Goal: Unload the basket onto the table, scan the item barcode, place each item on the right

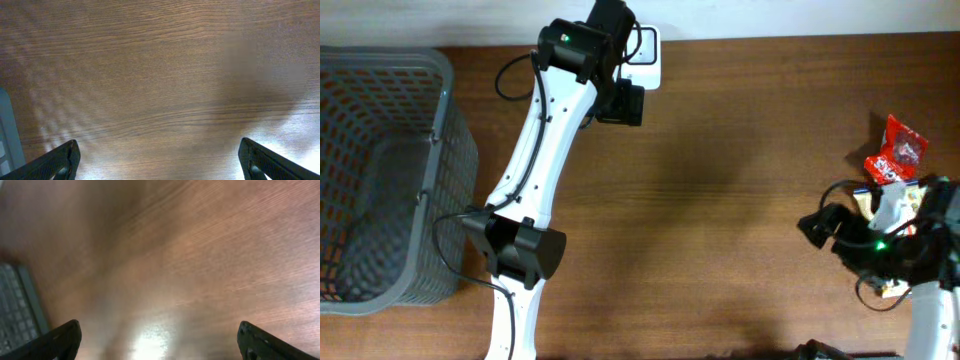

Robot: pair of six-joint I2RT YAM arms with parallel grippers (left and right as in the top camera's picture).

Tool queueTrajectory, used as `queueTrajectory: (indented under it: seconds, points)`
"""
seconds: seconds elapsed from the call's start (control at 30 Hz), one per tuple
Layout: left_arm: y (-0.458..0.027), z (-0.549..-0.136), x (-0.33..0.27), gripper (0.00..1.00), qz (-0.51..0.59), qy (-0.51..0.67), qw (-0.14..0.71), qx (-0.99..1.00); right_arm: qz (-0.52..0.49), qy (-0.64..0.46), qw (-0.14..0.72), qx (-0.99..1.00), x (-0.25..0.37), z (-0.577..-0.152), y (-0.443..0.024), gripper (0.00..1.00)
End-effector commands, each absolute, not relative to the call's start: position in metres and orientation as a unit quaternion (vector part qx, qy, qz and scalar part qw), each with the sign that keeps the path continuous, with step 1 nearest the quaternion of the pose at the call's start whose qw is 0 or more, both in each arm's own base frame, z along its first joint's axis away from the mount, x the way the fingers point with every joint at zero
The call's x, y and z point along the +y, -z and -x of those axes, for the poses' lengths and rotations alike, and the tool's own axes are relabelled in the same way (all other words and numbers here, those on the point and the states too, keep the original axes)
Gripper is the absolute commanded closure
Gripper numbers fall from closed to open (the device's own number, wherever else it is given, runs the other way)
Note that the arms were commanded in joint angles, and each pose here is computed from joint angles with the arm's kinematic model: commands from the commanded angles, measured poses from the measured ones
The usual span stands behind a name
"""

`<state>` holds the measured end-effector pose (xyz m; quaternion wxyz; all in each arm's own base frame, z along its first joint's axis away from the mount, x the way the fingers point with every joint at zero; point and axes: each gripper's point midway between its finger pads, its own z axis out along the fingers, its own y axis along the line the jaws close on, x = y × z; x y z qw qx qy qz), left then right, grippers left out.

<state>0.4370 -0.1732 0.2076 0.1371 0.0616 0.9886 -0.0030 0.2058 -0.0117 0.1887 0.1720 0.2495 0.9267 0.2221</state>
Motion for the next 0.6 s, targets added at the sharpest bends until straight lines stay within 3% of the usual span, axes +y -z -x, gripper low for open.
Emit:
queueTrajectory:
  seconds: [0.0, 0.2, 0.43, 0.57]
  points:
    - [-0.205, -0.439, -0.170, 0.01, -0.054, -0.001, 0.135, 0.989, -0.239, -0.237, 0.134, 0.932, 0.001, -0.198, -0.170, 0.01]
    - [-0.205, -0.439, -0.171, 0.01, -0.054, -0.001, 0.135, 0.989, -0.235, -0.222, 0.108, 0.940, -0.006, -0.208, -0.154, 0.02]
    - [-0.205, -0.439, -0.170, 0.01, -0.054, -0.002, 0.135, 0.989, 0.001, -0.198, 0.230, 0.953, 0.068, -0.269, -0.164, 0.01]
    - [-0.205, -0.439, -0.170, 0.01, -0.054, -0.001, 0.135, 0.989, 0.015, -0.190, 0.255, 0.948, 0.074, -0.279, -0.168, 0.01]
